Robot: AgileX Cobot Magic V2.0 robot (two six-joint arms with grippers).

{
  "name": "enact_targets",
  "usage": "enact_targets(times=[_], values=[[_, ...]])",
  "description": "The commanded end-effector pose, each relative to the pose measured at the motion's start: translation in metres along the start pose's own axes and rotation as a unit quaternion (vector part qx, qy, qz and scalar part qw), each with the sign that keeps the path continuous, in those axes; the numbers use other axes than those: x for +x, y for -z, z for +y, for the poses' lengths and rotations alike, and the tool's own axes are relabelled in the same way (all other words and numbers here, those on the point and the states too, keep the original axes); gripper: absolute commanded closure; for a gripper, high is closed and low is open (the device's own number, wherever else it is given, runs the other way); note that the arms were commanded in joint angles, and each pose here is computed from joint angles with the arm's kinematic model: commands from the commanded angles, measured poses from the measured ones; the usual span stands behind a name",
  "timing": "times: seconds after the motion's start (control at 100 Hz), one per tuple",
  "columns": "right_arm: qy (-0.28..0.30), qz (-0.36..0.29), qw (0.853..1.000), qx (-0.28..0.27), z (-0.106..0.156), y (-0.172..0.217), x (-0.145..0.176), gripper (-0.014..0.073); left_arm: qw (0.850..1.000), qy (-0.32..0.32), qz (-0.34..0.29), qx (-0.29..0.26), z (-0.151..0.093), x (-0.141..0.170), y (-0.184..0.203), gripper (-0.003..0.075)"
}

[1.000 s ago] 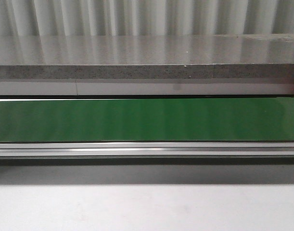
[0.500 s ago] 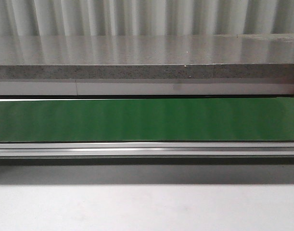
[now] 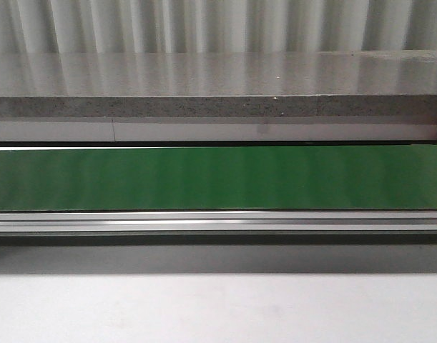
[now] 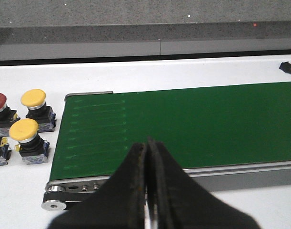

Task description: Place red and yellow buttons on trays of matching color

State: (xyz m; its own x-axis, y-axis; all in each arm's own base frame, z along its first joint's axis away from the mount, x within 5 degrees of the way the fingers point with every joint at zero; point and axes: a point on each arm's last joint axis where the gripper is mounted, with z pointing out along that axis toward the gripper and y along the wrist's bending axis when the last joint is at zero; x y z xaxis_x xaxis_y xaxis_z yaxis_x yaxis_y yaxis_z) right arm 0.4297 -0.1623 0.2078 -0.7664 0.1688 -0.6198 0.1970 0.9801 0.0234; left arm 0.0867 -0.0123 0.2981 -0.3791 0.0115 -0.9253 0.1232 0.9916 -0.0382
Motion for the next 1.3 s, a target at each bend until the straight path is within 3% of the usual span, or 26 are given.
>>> enact_targets(times=[0.0, 0.33, 0.67, 0.9, 1.29], values=[[0.006, -0.089, 0.996, 0.020, -0.002, 0.052, -0.034, 0.0053, 0.999, 0.000, -0.050, 0.009, -0.002, -0.015, 0.004, 0.0740], [0.022, -0.150, 0.988, 0.018, 0.011, 0.143, -0.052, 0.0053, 0.999, 0.000, -0.050, 0.009, -0.002, -0.015, 0.004, 0.0740], [0.068, -0.206, 0.976, -0.020, 0.064, 0.221, -0.041, 0.0054, 0.999, 0.000, -0.050, 0.009, -0.002, -0.015, 0.004, 0.0740], [0.082, -0.195, 0.976, -0.049, 0.090, 0.241, 0.006, 0.0054, 0.999, 0.000, -0.050, 0.009, -0.002, -0.015, 0.004, 0.0740], [0.063, -0.157, 0.984, -0.063, 0.092, 0.260, 0.114, 0.0054, 0.999, 0.000, -0.050, 0.009, -0.002, -0.015, 0.004, 0.0740]])
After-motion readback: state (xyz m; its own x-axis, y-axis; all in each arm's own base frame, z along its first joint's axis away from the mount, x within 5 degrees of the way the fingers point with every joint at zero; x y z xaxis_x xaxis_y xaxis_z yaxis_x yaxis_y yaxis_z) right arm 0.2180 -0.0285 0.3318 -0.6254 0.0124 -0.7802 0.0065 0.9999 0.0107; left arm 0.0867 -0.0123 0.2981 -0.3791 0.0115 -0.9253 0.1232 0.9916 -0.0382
